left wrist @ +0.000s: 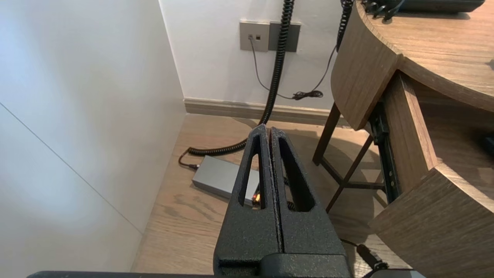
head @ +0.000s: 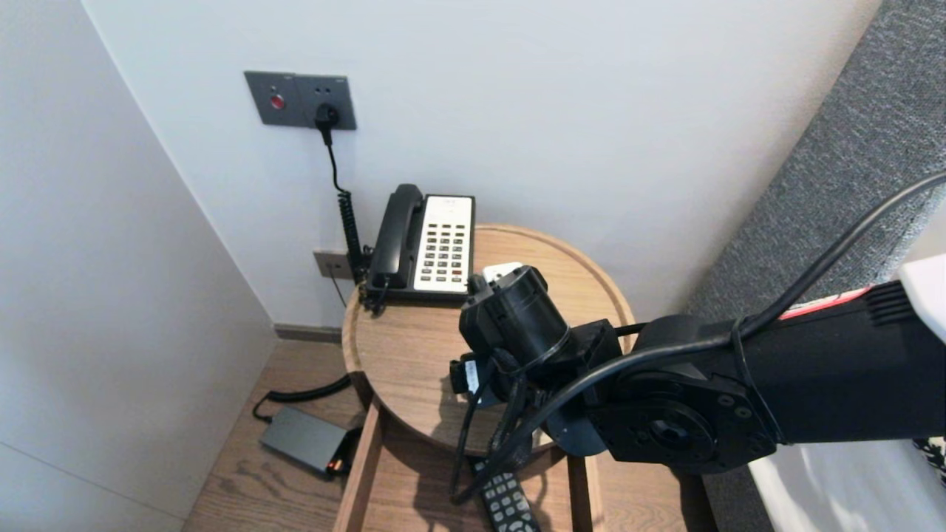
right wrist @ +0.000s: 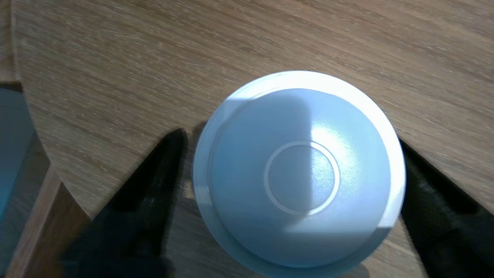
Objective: Put the remote controls on the table in the drawer one by one
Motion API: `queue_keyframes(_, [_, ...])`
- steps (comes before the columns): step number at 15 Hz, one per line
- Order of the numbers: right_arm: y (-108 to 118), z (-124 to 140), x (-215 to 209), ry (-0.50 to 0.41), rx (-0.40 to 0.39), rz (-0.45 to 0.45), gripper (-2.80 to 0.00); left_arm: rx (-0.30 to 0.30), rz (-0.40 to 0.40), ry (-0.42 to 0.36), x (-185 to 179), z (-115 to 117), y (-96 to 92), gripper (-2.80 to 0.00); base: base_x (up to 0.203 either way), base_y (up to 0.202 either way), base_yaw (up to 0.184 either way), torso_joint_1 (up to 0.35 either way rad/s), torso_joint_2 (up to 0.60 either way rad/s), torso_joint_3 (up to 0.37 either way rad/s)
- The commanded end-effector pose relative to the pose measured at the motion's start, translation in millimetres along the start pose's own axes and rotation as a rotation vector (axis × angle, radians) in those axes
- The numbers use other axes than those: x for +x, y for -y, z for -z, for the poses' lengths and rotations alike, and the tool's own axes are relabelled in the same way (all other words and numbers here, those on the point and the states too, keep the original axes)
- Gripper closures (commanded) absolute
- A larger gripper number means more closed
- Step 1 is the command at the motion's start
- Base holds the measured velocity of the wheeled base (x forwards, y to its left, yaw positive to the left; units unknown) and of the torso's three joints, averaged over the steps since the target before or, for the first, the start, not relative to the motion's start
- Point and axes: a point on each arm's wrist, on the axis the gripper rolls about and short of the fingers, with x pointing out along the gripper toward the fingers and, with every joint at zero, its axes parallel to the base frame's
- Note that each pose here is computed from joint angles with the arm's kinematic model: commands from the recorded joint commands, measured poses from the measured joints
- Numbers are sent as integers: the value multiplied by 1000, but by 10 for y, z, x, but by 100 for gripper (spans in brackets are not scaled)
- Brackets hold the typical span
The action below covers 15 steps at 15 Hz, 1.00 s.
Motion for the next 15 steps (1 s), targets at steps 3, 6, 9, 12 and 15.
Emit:
queue_keyframes(3, [11, 18, 3, -4, 2, 6, 0, 0, -1, -8, 6, 25, 0, 0, 0, 0, 0, 0, 0, 0])
queue_keyframes(6, [21, 8, -8, -2, 2, 6, 0, 0, -1, -8, 6, 25, 0, 0, 0, 0, 0, 0, 0, 0])
queue_keyframes(9, [19, -56, -84, 20, 15, -7, 0, 0, -1, -8, 6, 25, 0, 0, 0, 0, 0, 0, 0, 0])
queue_keyframes(12, [36, -159, -286, 52, 32, -45, 0, 0, -1, -8, 6, 25, 0, 0, 0, 0, 0, 0, 0, 0])
queue_keyframes(15, [-70, -111, -463, 52, 9, -94, 0, 0, 0, -8, 6, 25, 0, 0, 0, 0, 0, 0, 0, 0])
